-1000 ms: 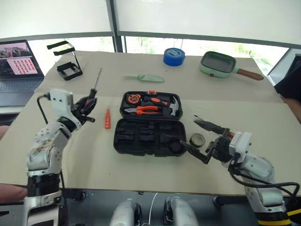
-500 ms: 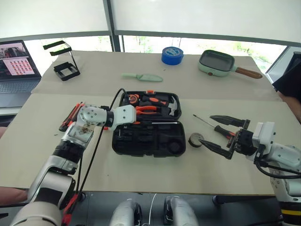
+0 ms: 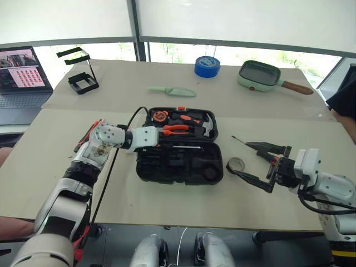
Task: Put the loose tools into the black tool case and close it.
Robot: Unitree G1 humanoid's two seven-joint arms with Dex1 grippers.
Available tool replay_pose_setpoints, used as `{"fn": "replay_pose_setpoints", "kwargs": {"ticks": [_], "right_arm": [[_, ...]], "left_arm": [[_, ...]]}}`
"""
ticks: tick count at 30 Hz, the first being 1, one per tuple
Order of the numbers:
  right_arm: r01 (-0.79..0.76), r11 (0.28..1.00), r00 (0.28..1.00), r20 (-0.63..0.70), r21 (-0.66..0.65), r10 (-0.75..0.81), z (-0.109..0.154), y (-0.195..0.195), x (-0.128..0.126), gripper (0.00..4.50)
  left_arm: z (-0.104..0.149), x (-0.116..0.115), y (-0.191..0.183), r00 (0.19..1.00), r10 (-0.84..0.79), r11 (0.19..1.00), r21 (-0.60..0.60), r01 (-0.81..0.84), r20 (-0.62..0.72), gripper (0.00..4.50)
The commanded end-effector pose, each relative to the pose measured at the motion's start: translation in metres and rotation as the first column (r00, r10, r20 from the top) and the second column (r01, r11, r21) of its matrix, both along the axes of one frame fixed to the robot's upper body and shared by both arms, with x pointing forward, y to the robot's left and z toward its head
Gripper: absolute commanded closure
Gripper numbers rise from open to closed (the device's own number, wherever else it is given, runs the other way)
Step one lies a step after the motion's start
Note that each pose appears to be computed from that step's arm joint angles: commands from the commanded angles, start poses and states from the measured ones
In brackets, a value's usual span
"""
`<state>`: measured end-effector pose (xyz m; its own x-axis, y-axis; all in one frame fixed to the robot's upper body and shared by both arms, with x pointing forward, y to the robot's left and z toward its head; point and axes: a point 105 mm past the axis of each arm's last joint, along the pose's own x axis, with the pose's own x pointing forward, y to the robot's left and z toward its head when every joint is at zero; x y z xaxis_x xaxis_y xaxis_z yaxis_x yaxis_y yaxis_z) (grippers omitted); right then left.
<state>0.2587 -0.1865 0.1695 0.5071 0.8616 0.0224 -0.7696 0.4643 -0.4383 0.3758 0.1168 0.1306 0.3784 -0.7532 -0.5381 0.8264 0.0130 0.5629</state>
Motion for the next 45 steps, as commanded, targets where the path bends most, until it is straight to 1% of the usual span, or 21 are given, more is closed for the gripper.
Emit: {"fn": "replay_pose_setpoints", "kwargs": {"ticks": [1,5,9,10,11,13,14,16,20,21,22,24,25,27,28,30,34,36,42,43,45], "right_arm": [[-0.033,0.999,0.998,0.054,-0.005,0.033,0.011,0.007,-0.004,0.0],[-0.038,0.999,0.998,0.05,-0.003,0.038,0.01,0.008,-0.005,0.0],[-0.047,0.999,0.999,0.027,0.01,0.047,0.009,0.011,-0.006,0.0],[-0.053,0.998,0.999,0.013,0.018,0.053,0.008,0.012,-0.007,0.0],[-0.059,0.998,0.998,0.004,0.024,0.059,0.007,0.014,-0.009,0.0],[-0.068,0.997,0.998,-0.006,0.038,0.068,0.007,0.017,-0.013,0.0],[-0.072,0.997,0.997,-0.015,0.036,0.072,0.005,0.018,-0.016,0.0],[-0.062,0.997,0.997,-0.035,0.034,0.063,0.001,0.016,-0.021,0.0],[-0.05,0.998,0.997,-0.05,0.032,0.051,-0.003,0.014,-0.021,0.0],[-0.049,0.998,0.997,-0.052,0.032,0.05,-0.004,0.013,-0.02,0.0],[-0.048,0.998,0.997,-0.053,0.031,0.05,-0.004,0.014,-0.02,0.0],[-0.042,0.999,0.997,-0.056,0.033,0.044,-0.005,0.014,-0.019,0.0],[-0.04,0.999,0.997,-0.062,0.025,0.041,-0.007,0.014,-0.018,0.0],[-0.034,0.999,0.997,-0.074,0.004,0.034,-0.011,0.012,-0.016,0.0],[-0.034,0.999,0.996,-0.078,-0.003,0.034,-0.012,0.011,-0.015,0.0],[-0.034,0.999,0.996,-0.079,-0.006,0.033,-0.011,0.009,-0.012,0.0],[-0.044,0.999,0.993,-0.108,-0.014,0.042,-0.018,0.01,-0.012,0.0],[-0.045,0.999,0.992,-0.115,-0.017,0.043,-0.02,0.01,-0.013,0.0],[-0.006,1.0,0.992,-0.126,0.008,0.007,-0.021,0.008,-0.018,0.0],[-0.001,1.0,0.992,-0.128,0.01,0.002,-0.021,0.008,-0.02,0.0],[0.036,0.999,0.992,-0.119,0.02,-0.034,-0.018,0.002,-0.021,0.0]], "left_arm": [[0.008,0.006,-0.004,0.999,0.025,1.0,-0.018,-0.024,0.029,3.61],[0.003,0.005,-0.002,0.999,0.008,1.0,0.029,-0.009,0.036,3.61],[-0.003,-0.002,0.001,0.999,0.009,1.0,0.029,-0.008,-0.042,3.61],[-0.002,-0.003,0.0,0.999,0.008,1.0,0.011,-0.008,-0.052,2.6],[0.003,-0.004,-0.003,0.999,-0.004,1.0,-0.03,0.003,-0.034,2.48],[0.012,-0.004,-0.006,1.0,0.002,0.995,-0.096,-0.001,0.007,1.76],[0.021,-0.004,-0.006,1.0,0.019,0.986,-0.169,-0.015,0.021,1.37],[0.037,-0.006,-0.001,0.998,0.055,0.955,-0.294,-0.047,0.02,1.37],[0.045,-0.005,0.003,0.994,0.109,0.906,-0.409,-0.11,-0.028,1.37],[0.043,-0.004,0.003,0.991,0.117,0.897,-0.423,-0.13,-0.058,1.92],[0.04,-0.005,0.003,0.989,0.116,0.892,-0.429,-0.143,-0.088,2.14],[0.036,-0.004,-0.004,0.988,0.111,0.872,-0.466,-0.15,-0.109,2.81],[0.033,-0.004,-0.008,0.986,0.113,0.861,-0.482,-0.16,-0.126,3.25],[0.022,-0.004,-0.017,0.978,0.109,0.862,-0.473,-0.183,-0.181,4.02],[0.016,-0.005,-0.022,0.979,0.1,0.876,-0.451,-0.171,-0.177,4.43],[0.001,-0.004,-0.027,0.976,0.119,0.911,-0.37,-0.18,-0.183,4.49],[-0.029,-0.004,-0.027,0.961,0.184,0.946,-0.228,-0.229,-0.204,4.49],[-0.036,-0.004,-0.027,0.955,0.208,0.947,-0.201,-0.25,-0.21,4.49],[-0.047,-0.011,-0.034,0.92,0.255,0.906,-0.258,-0.335,-0.298,4.49],[-0.046,-0.013,-0.035,0.922,0.243,0.905,-0.272,-0.327,-0.3,4.49],[-0.032,-0.02,-0.037,0.927,0.185,0.882,-0.361,-0.303,-0.326,4.49]]}}
